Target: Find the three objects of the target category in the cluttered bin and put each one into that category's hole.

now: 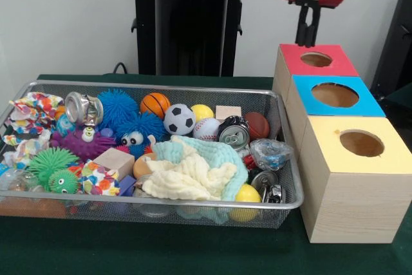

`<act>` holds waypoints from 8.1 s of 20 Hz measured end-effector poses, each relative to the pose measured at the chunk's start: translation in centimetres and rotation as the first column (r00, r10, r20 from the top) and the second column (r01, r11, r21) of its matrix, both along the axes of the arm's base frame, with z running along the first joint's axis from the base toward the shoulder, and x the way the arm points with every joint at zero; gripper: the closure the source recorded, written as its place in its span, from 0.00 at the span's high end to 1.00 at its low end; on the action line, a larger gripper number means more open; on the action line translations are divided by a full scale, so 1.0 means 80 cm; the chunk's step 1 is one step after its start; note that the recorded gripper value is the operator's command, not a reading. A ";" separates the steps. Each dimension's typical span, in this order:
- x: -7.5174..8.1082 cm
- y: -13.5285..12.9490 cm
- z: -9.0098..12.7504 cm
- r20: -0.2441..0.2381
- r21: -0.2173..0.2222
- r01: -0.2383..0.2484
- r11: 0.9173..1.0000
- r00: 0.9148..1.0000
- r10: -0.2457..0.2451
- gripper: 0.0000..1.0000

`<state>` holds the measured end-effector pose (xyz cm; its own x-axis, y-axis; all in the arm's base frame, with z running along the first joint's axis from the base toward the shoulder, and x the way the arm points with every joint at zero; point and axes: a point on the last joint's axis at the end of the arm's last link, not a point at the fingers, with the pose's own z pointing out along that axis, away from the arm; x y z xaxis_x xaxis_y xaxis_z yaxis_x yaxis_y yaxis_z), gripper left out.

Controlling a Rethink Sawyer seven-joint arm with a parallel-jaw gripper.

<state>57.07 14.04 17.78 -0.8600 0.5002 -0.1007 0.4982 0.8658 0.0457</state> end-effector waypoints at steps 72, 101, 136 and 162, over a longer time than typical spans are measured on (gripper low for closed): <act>0.078 -0.128 -0.086 -0.003 0.078 -0.130 0.989 0.991 0.130 1.00; 0.190 -0.197 -0.082 0.141 0.047 -0.075 0.996 0.988 0.067 1.00; 0.131 -0.194 -0.217 0.069 -0.012 -0.256 0.967 0.964 0.256 1.00; 0.105 -0.156 -0.250 0.138 -0.100 -0.328 0.939 0.930 0.340 1.00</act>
<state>65.44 1.56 -2.20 -0.9478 0.1729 -0.2678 0.1721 0.9847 0.0266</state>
